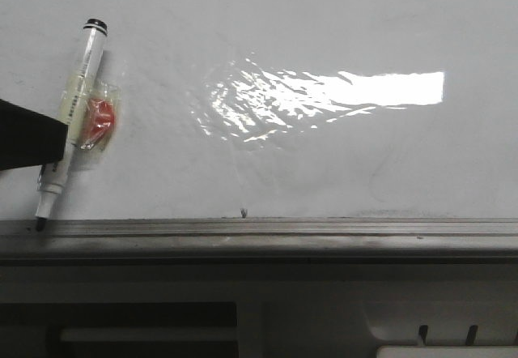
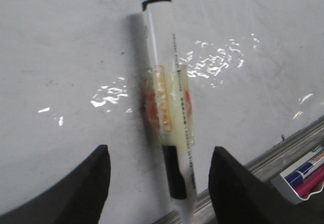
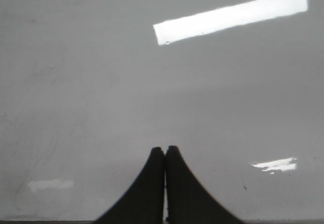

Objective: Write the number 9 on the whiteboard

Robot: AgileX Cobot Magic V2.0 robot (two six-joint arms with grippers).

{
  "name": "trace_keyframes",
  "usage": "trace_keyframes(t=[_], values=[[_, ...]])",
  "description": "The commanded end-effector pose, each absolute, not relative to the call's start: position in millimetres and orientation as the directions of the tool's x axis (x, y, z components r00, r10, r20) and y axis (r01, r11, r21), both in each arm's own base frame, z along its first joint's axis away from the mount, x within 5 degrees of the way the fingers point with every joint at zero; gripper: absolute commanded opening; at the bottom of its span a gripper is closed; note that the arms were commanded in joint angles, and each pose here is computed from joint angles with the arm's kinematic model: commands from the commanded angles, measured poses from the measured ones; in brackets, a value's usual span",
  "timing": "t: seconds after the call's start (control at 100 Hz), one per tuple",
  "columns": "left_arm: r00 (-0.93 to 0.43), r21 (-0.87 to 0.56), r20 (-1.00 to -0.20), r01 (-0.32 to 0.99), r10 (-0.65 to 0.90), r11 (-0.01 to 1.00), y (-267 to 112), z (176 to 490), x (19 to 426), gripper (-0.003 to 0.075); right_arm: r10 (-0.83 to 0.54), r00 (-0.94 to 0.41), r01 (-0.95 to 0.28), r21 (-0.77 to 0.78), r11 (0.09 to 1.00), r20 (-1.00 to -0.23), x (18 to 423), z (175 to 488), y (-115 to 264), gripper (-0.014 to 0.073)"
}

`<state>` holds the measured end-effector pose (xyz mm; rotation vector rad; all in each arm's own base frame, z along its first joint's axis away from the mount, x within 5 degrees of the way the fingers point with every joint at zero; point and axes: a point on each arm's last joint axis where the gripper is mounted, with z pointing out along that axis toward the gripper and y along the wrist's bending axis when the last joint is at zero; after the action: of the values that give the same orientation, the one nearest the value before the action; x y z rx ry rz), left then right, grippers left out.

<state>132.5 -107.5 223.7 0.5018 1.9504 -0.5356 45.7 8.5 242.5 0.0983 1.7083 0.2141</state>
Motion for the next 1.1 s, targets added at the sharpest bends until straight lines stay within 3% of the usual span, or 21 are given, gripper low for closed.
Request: trace_keyframes(t=[0.0,0.26,0.4,0.52,0.67,0.89,0.99,1.09], values=[[-0.291,-0.156,-0.956,0.586,0.027,0.795,-116.9,242.5,137.4,0.0386,0.196,-0.066,-0.054,0.199,0.978,-0.978,47.0,258.3,6.9,-0.0069],[-0.307,-0.149,-0.950,0.595,0.052,0.790,-125.3,233.4,141.7,0.0386,0.212,-0.017,-0.055,0.212,0.976,-0.977,47.2,262.7,6.1,-0.0069],[-0.320,-0.145,-0.945,0.590,0.065,0.794,-127.7,227.9,145.3,0.0378,0.263,-0.054,-0.136,0.268,0.954,-0.963,47.8,262.8,11.1,-0.0069],[-0.324,-0.143,-0.944,0.586,0.069,0.797,-128.7,225.6,147.2,0.0251,0.215,-0.158,-0.194,0.244,0.950,-0.964,54.9,262.2,16.5,-0.0069],[-0.331,-0.142,-0.941,0.586,0.075,0.798,-129.3,223.8,147.7,-0.0018,0.061,-0.234,-0.308,0.133,0.942,-0.970,68.4,271.9,26.5,-0.0069],[-0.328,-0.137,-0.941,0.590,0.081,0.796,-129.5,223.7,147.5,-0.0020,-0.064,-0.397,-0.462,0.139,0.876,-0.916,102.1,297.4,56.0,-0.0066],[-0.286,-0.081,-0.949,0.633,0.136,0.770,-132.1,224.0,145.3,-0.0020,-0.144,-0.409,-0.557,0.121,0.822,-0.901,116.8,307.6,78.0,-0.0008],[-0.223,-0.004,-0.952,0.690,0.208,0.724,-136.2,224.1,141.7,-0.0020,-0.243,-0.379,-0.672,0.086,0.735,-0.893,125.1,314.7,107.1,0.0153]])
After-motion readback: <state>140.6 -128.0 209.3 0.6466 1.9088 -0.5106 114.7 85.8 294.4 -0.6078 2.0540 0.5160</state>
